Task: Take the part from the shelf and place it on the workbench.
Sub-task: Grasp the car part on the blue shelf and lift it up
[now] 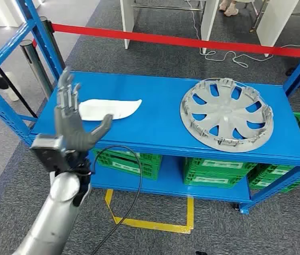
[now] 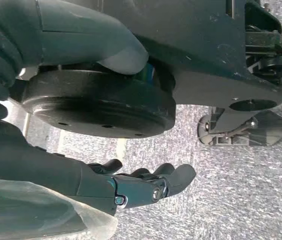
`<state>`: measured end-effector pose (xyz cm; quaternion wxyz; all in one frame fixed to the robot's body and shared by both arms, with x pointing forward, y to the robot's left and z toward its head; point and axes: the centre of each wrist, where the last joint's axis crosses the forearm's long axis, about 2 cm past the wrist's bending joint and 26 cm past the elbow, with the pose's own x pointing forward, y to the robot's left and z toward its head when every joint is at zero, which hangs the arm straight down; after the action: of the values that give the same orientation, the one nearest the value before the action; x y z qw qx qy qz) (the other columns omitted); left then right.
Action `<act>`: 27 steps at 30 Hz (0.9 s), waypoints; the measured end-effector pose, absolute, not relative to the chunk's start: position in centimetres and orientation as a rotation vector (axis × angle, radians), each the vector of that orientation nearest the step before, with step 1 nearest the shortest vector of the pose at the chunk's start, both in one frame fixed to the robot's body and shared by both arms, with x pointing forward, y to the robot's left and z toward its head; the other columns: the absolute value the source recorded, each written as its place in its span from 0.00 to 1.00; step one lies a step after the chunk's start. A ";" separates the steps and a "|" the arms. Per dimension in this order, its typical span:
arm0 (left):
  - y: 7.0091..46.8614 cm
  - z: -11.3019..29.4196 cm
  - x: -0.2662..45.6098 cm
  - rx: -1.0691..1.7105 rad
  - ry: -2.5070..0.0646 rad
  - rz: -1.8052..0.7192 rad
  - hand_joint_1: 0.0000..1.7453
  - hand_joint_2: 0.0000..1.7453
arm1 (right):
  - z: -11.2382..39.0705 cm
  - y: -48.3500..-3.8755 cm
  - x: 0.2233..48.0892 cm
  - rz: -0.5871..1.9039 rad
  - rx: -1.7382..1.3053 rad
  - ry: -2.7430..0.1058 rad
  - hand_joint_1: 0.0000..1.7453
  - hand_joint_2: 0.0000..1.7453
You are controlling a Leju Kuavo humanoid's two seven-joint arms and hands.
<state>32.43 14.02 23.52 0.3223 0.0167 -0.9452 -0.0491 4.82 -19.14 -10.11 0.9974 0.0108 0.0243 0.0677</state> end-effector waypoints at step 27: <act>9.0 24.3 42.6 0.830 -2.186 -1.150 0.00 1.00 | -10.0 -19.0 5.7 0.297 0.066 0.028 0.00 1.00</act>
<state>42.65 8.95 24.27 0.2648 0.3073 -0.8090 -0.4254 5.74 -18.99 -9.98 0.9884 0.0329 0.0138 0.1478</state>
